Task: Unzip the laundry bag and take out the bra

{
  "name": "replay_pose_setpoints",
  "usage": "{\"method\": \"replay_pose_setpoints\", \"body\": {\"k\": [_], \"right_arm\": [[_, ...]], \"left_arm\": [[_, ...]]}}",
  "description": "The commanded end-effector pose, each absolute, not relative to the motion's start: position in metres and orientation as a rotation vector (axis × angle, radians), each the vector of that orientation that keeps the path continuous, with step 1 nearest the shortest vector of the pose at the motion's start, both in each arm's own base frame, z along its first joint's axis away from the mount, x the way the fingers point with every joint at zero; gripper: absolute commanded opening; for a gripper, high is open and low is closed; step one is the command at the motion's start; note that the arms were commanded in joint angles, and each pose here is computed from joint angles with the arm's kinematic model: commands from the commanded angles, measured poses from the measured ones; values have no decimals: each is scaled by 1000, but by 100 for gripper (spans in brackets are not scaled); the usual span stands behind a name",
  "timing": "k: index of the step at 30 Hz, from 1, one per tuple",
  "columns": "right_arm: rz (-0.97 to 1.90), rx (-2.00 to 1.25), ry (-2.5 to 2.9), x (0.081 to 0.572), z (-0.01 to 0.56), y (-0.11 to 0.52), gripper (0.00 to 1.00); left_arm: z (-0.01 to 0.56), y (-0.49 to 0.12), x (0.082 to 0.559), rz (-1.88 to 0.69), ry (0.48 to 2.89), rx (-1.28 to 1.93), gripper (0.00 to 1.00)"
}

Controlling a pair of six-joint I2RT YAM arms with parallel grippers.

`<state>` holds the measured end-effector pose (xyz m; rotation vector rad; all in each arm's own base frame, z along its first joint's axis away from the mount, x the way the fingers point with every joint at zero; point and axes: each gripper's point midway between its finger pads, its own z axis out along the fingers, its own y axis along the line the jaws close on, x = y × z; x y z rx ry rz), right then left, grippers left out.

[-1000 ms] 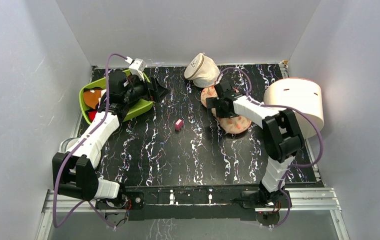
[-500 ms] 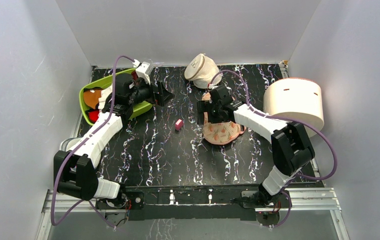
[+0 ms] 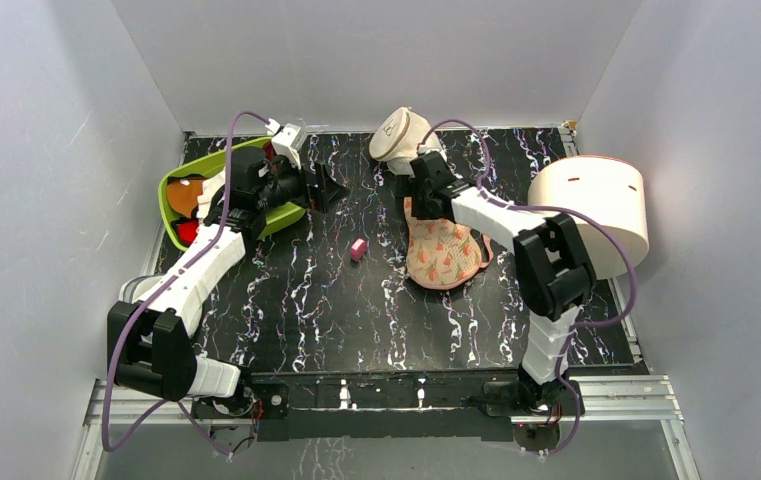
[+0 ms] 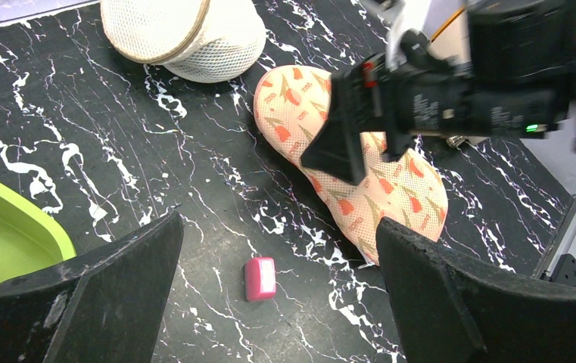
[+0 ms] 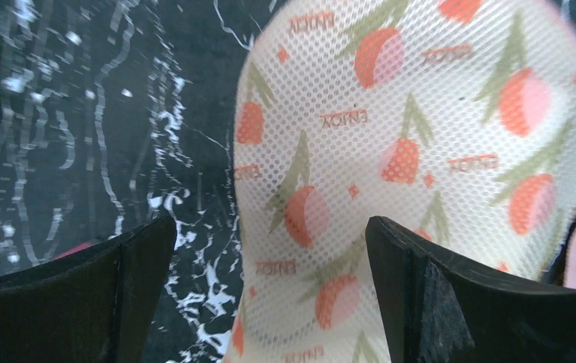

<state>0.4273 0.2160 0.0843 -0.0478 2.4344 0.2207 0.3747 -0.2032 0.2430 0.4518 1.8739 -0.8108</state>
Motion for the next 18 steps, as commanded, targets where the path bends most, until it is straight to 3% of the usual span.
{"method": "replay_pose_setpoints", "body": {"k": [1, 4, 13, 18], "right_arm": [[273, -64, 2388, 438, 83, 228, 81], [363, -148, 2409, 422, 71, 241, 70], [842, -506, 2331, 331, 52, 312, 70], [1025, -654, 2259, 305, 52, 345, 70]], "left_arm": [[262, -207, 371, -813, 1807, 492, 98], [258, -207, 372, -816, 1829, 493, 98], [255, -208, 369, -792, 1813, 498, 98], [257, -211, 365, -757, 1783, 510, 98]]}}
